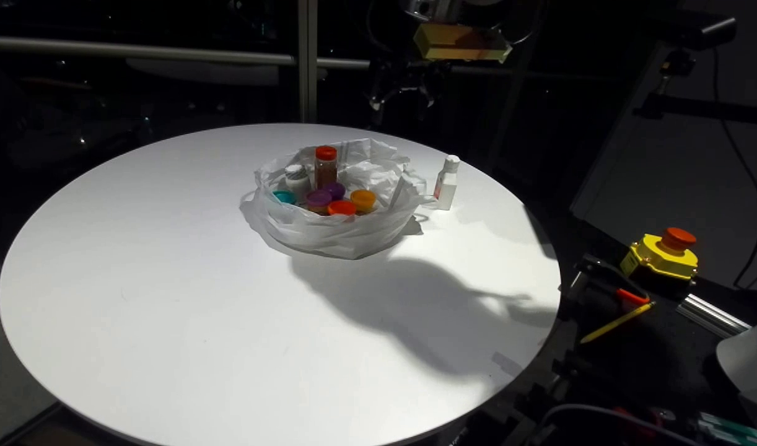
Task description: Pick up the bottles and containers from the plastic bag and put them on the table.
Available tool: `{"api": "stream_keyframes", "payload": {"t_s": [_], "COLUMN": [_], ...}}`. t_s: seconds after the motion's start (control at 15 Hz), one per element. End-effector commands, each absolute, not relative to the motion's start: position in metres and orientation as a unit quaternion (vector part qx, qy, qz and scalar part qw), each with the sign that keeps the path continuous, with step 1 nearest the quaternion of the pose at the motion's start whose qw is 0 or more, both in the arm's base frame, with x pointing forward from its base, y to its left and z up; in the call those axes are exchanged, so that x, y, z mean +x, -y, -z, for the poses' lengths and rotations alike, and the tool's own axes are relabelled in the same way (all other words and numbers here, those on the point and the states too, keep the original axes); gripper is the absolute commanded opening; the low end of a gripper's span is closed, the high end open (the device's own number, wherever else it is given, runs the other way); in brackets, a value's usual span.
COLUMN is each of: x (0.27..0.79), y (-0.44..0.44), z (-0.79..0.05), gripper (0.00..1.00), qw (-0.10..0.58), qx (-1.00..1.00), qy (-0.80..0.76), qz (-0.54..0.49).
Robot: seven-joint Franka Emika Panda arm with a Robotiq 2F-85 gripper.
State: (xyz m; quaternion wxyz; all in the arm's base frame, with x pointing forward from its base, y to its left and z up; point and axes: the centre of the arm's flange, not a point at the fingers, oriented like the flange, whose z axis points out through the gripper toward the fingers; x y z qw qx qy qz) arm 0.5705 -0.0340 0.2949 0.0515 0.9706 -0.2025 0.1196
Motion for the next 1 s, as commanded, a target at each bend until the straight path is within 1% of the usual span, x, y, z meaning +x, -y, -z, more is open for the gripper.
{"api": "stream_keyframes", "payload": {"t_s": [0.0, 0.27, 0.67, 0.93], "x": [0.63, 0.677, 0.735, 0.744], "y": [-0.006, -0.036, -0.036, -0.017], "z": [-0.271, -0.234, -0.214, -0.219], "gripper": [1.0, 1.0, 1.0, 1.0], "qw": [0.044, 0.047, 0.055, 0.056], "qx": [0.975, 0.978, 0.971, 0.962], "qy": [0.196, 0.19, 0.204, 0.238], "qz": [-0.095, -0.072, -0.116, -0.124]}}
